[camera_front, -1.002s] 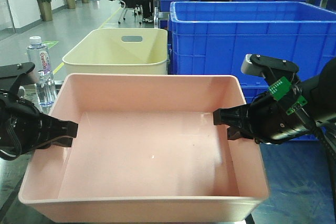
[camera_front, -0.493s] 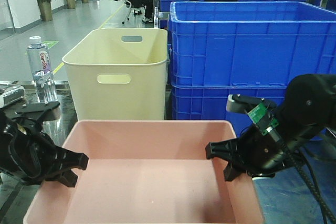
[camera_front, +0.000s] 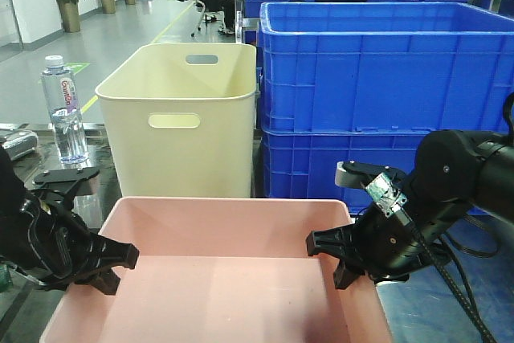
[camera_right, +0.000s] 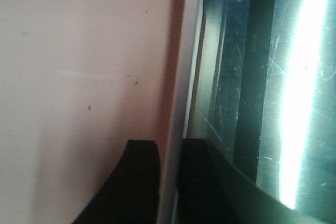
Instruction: Grab pink bin and stack on right shelf
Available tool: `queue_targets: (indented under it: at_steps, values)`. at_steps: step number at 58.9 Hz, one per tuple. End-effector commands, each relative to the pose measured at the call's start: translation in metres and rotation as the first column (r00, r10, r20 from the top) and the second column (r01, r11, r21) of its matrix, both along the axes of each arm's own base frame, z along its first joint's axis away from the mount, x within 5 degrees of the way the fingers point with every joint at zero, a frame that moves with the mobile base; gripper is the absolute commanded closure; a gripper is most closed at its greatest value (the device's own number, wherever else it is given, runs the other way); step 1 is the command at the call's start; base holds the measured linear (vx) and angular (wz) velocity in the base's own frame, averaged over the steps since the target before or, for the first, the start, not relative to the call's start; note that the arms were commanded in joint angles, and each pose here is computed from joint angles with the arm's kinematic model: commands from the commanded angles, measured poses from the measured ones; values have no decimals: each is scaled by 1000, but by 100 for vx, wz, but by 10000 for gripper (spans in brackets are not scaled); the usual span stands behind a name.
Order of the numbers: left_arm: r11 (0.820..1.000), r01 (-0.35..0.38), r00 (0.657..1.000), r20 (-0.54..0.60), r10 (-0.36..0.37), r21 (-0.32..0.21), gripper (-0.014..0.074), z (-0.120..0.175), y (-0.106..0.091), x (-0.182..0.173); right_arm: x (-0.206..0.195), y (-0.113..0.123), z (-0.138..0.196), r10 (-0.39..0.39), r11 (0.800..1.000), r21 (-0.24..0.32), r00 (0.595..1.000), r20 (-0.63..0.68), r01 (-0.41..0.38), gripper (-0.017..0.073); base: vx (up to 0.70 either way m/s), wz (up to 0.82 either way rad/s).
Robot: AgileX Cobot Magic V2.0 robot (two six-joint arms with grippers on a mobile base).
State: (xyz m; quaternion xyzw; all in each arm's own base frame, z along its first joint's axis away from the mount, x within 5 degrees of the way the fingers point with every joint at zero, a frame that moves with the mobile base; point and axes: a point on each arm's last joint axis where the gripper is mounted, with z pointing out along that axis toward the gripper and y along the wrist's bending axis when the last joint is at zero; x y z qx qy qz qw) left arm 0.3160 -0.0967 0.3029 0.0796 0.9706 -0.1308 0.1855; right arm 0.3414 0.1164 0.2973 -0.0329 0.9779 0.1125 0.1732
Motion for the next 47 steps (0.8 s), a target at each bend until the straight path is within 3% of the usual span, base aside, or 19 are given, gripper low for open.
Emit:
queue_targets:
  at_steps: [1,7,16,25,37,47]
  values:
    - [1000,-6,993,119,9,-23,233,25,1,-2,1,-3,30,19,1000,22,988,154,-23,258,0,0]
    - [1000,-8,990,140,10,-13,163,26,2,-1,3,-3,31,15,1000,23,985,173,-20,184,0,0]
    - [999,-18,975,221,25,-34,141,39,3,-3,3,-4,31,16,1000,21,985,173,-20,154,0,0]
    - [996,-31,920,388,61,-84,176,71,7,-13,3,-4,31,17,1000,19,985,173,-20,156,0,0]
    - [991,-24,821,563,96,-135,379,112,15,-38,3,-4,31,17,1000,19,985,173,-20,156,0,0]
    - [989,-17,796,596,102,-147,571,125,18,-52,3,-4,31,17,1000,19,985,173,-20,156,0,0]
